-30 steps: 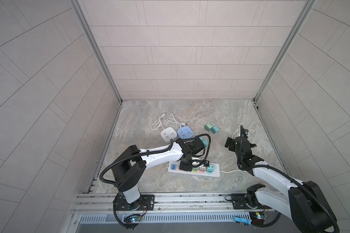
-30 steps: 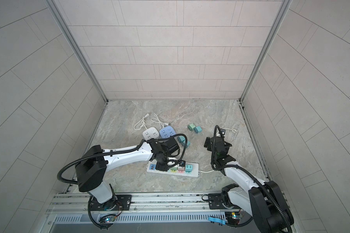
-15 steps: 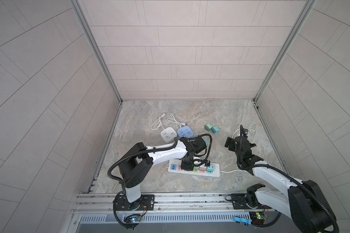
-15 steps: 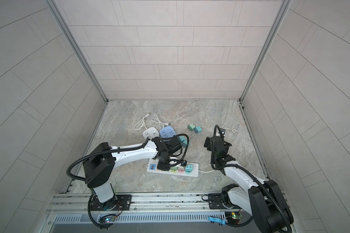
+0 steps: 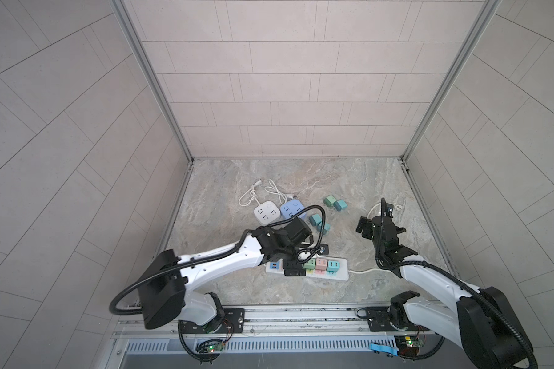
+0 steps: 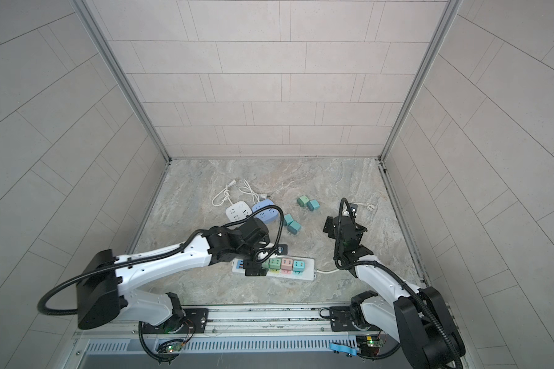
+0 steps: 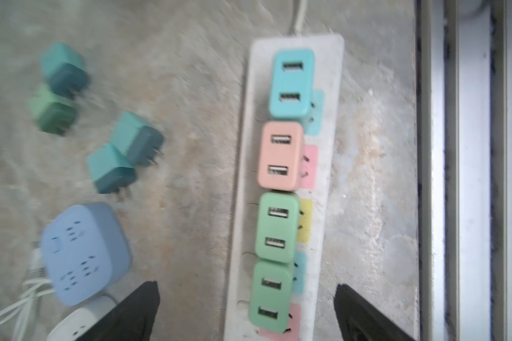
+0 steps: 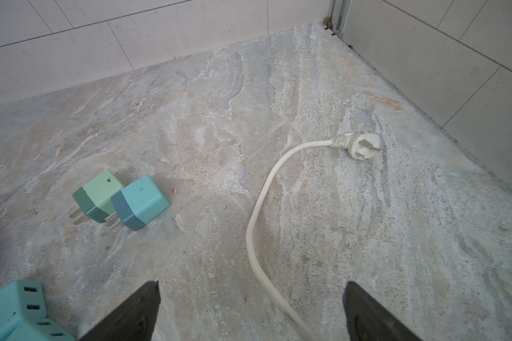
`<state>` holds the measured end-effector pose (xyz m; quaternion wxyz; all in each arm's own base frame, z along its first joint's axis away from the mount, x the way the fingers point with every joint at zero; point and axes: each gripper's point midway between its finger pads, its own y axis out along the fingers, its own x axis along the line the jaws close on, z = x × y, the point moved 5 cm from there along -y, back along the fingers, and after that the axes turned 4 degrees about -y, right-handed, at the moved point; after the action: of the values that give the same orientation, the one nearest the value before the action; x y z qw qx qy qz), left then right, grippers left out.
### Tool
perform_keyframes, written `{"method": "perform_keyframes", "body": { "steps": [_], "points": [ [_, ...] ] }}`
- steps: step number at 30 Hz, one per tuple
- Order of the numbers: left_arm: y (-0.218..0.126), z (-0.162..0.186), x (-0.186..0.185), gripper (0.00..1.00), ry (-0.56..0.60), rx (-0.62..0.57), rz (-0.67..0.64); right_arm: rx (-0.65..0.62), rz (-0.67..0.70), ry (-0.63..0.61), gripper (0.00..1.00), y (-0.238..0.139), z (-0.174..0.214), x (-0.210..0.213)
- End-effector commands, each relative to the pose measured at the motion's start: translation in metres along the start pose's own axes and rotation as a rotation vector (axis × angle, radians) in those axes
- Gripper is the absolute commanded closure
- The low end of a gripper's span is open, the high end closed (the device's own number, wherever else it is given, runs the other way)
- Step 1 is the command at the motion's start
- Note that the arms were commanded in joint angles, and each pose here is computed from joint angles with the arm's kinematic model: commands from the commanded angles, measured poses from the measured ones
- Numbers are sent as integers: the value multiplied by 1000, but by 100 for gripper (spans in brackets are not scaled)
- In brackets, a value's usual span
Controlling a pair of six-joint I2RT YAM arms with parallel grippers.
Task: Insert the plug
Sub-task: 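Open and lift the left gripper away from the strip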
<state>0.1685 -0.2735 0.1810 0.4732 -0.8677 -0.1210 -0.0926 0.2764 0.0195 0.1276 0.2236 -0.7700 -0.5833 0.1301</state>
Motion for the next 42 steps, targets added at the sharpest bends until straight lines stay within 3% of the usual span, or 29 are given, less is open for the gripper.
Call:
{"method": "perform_keyframes", "body": {
  "steps": [1, 4, 6, 9, 11, 13, 17, 20, 23, 26, 28, 29, 30, 34, 36, 40, 42],
  "points": [
    [-34, -8, 29, 0, -174, -189, -299, -15, 12, 15, 0, 0, -6, 0],
    [-65, 14, 63, 0, -498, -420, -630, 6, 92, 57, 0, -4, -10, -9],
    [-70, 36, 74, 0, -663, -549, -678, 11, 212, 142, 0, -11, -16, -22],
    [-72, 68, 79, 0, -785, -608, -742, -15, 231, 183, 0, -16, -20, -27],
    [-80, 80, 83, 0, -887, -701, -833, -35, 237, 219, 0, -20, -20, -30],
    [-83, 79, 87, 0, -998, -811, -837, -51, 233, 195, 0, -32, -28, -34],
    [-68, 64, 99, 0, -1024, -723, -798, -115, 229, 138, 0, -45, -33, -42],
    [-64, 68, 111, 0, -1166, -649, -878, -129, 142, 125, 0, -45, -30, -34],
    [-77, 71, 110, 0, -1331, -697, -870, -116, 78, 105, 0, -44, -28, -27],
    [-98, 70, 98, 0, -1321, -837, -789, -97, 78, 97, 0, -41, -28, -25],
    [-103, 72, 77, 0, -1126, -918, -702, -83, 112, 102, 0, -40, -27, -28],
    [-100, 79, 70, 0, -1091, -954, -701, -78, 112, 98, 0, -39, -28, -27],
    [-97, 91, 65, 0, -1134, -955, -716, -72, 103, 91, 0, -38, -27, -25],
    [-85, 115, 66, 0, -1197, -700, -828, -56, 55, 68, 0, -34, -26, -17],
    [-88, 105, 73, 0, -1187, -695, -824, -47, 36, 54, 0, -31, -28, -13],
    [-83, 77, 66, 0, -1036, -734, -639, 52, 40, 36, 2, -26, -33, -4],
    [-81, 78, 64, 0, -1035, -763, -631, 115, 19, 47, 7, -23, -37, 5]
  ]
}}
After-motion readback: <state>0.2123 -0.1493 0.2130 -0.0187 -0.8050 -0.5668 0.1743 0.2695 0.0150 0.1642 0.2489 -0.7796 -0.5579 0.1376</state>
